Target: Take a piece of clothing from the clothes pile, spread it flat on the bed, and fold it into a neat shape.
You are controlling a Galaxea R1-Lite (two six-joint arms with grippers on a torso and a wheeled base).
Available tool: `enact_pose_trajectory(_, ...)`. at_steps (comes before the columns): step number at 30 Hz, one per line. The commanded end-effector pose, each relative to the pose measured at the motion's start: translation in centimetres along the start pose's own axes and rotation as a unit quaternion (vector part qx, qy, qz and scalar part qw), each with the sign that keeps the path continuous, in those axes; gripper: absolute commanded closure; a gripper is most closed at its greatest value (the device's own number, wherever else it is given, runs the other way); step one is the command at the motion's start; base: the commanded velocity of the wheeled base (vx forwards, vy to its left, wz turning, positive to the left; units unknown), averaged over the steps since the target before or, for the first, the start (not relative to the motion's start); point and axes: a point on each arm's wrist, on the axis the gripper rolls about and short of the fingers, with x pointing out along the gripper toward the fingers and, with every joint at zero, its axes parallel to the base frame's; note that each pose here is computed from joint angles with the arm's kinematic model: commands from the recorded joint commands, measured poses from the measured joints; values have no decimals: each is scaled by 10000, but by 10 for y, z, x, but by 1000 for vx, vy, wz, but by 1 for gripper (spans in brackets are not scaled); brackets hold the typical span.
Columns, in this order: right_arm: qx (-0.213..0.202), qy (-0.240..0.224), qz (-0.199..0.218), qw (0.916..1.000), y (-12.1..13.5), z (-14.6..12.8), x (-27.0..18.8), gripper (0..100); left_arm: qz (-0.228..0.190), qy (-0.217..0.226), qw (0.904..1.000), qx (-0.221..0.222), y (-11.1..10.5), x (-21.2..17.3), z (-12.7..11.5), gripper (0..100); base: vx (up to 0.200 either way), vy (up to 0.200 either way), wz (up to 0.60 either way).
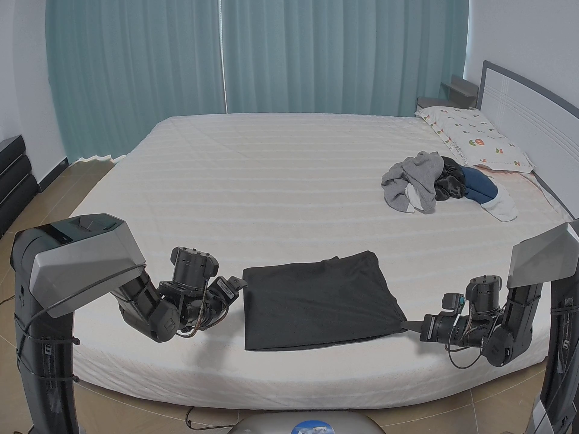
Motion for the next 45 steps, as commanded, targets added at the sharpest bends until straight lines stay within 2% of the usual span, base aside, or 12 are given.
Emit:
enact_pose_trajectory(1,8,14,-10,10000,-1,-1,0,100,-7,-5,10000,-2,0,0,0,0,0,0,0)
enact_pose_trajectory(2,-4,20,-12,10000,-1,-1,0,0,-1,-1,10000,-1,0,0,0,0,0,0,0)
enact_pose_trajectory(14,-93,-272,145,9995,5,15,7,0,-8,-3,10000,-7,0,0,1,0,0,0,0)
enact_pose_trajectory(21,354,-693,352,9963,7,42,26,0,-33,40,10000,-16,0,-1,1,0,171,0,0)
enact_pose_trajectory(24,437,-688,381,9959,7,45,34,0,-33,40,10000,-16,0,-1,1,0,200,0,0)
enact_pose_trajectory(30,937,-852,333,9914,-2,58,57,0,-36,29,10000,-24,0,-1,2,0,0,0,0)
enact_pose_trajectory(33,922,-996,444,9897,-2,70,72,0,-36,29,10000,-24,0,-1,2,0,0,0,0)
enact_pose_trajectory(34,915,-916,437,9906,3,70,81,0,-36,29,10000,-24,0,-1,2,0,0,0,0)
enact_pose_trajectory(40,947,-809,271,9918,5,66,100,0,-36,29,10000,-24,0,0,2,0,0,0,0)
enact_pose_trajectory(45,942,-940,164,9910,4,68,106,0,-25,27,10000,-24,0,0,1,0,0,0,0)
